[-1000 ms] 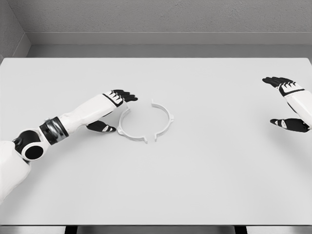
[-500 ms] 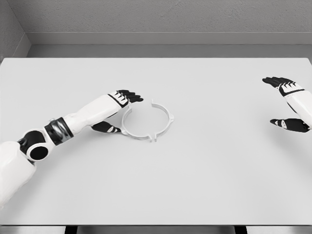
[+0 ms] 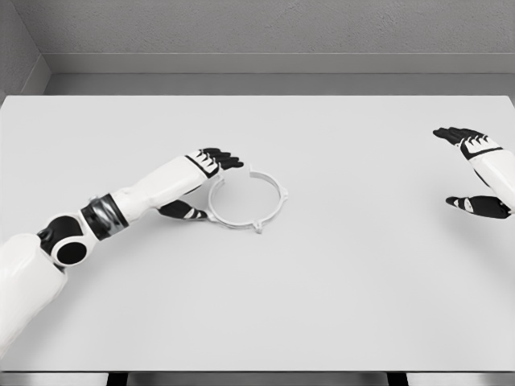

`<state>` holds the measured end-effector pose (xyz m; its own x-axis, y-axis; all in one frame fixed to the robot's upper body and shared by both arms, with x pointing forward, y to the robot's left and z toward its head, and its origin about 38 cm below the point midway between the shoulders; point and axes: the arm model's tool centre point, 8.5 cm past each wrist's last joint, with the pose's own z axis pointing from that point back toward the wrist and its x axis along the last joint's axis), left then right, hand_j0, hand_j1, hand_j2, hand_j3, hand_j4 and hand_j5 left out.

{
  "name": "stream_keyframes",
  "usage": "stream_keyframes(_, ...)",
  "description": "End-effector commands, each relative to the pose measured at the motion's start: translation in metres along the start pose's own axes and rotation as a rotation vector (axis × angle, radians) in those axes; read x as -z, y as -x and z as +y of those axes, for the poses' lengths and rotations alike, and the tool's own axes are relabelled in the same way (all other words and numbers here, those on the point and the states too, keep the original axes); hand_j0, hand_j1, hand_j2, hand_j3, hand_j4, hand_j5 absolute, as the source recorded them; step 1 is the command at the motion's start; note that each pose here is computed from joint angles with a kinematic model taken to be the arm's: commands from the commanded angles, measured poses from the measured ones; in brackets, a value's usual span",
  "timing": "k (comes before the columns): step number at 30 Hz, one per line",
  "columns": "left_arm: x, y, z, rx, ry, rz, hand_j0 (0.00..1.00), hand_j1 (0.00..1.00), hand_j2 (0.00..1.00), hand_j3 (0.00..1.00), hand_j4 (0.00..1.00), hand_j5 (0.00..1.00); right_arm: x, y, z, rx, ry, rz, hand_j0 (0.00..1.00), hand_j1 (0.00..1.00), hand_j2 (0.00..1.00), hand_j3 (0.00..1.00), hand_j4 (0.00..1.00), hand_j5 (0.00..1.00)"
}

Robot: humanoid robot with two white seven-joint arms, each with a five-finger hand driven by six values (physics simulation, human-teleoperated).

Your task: Assemble PVC drainage pipe clamps

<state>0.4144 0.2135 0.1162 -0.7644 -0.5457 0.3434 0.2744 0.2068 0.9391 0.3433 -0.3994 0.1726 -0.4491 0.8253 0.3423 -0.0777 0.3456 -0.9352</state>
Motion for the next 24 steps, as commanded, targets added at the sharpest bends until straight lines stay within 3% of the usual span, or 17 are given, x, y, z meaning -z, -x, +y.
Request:
stream_keyframes(1,0.0023,-0.0018,0.0002,-0.009,-0.009,-0.005,1.00,1.00,1.00,1.00,1.00,1.00,-0.0001,0.0001,-0.0008,0.006,0.005,-0.001,1.00,1.00,1.00,1.00,1.00,1.00)
stream_keyframes(24,0.0074,-0.0061,0.0040,-0.016,-0.030,-0.020,1.00,1.00,1.00,1.00,1.00,1.00,-0.0006,0.0009,-0.0012,0.004,0.004,0.002,1.00,1.00,1.00,1.00,1.00,1.00)
